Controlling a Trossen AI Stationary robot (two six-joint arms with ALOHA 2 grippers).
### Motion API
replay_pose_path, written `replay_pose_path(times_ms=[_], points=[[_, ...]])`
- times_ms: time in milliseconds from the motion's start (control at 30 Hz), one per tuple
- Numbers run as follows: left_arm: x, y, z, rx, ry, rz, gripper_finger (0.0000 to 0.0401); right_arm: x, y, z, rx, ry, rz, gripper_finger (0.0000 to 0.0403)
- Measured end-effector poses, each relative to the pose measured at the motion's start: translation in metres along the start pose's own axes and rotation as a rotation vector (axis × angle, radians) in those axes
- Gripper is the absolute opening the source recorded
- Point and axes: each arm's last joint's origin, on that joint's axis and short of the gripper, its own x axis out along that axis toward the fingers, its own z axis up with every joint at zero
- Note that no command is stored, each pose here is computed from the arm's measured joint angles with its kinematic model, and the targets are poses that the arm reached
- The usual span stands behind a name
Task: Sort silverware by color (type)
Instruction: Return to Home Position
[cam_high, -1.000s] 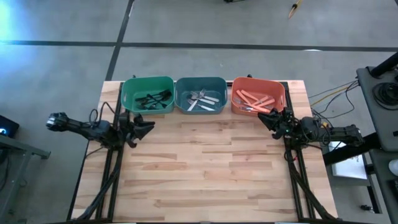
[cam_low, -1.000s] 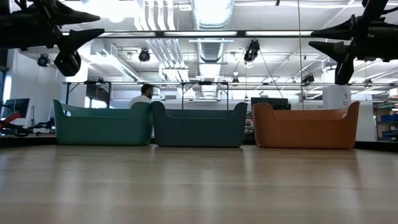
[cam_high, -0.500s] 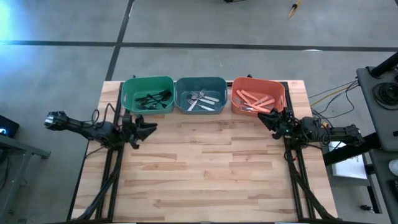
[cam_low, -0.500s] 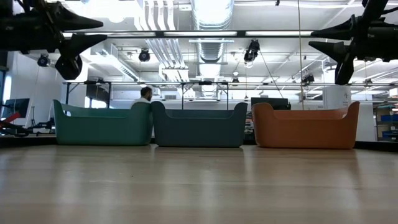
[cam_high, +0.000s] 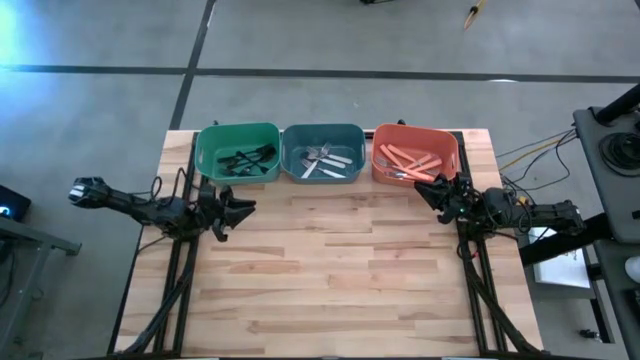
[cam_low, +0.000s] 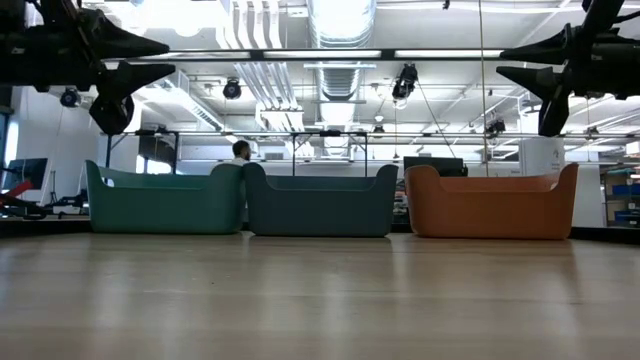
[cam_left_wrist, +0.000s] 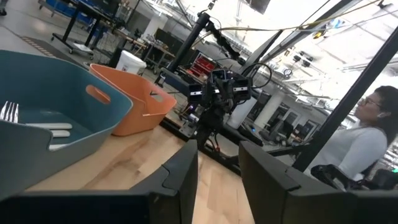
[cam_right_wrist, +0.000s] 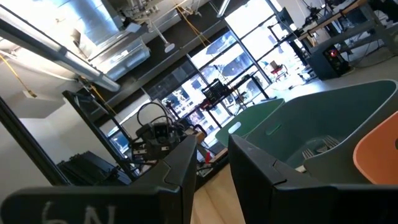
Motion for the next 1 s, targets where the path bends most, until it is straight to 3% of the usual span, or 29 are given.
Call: replay_pose_path(times_ms=[1000], points=[[0.006,0.003,-0.011,0.044,0.077,0.042,0.01,0.0,0.0,0.0,0.0,0.0,0.0,0.0084]])
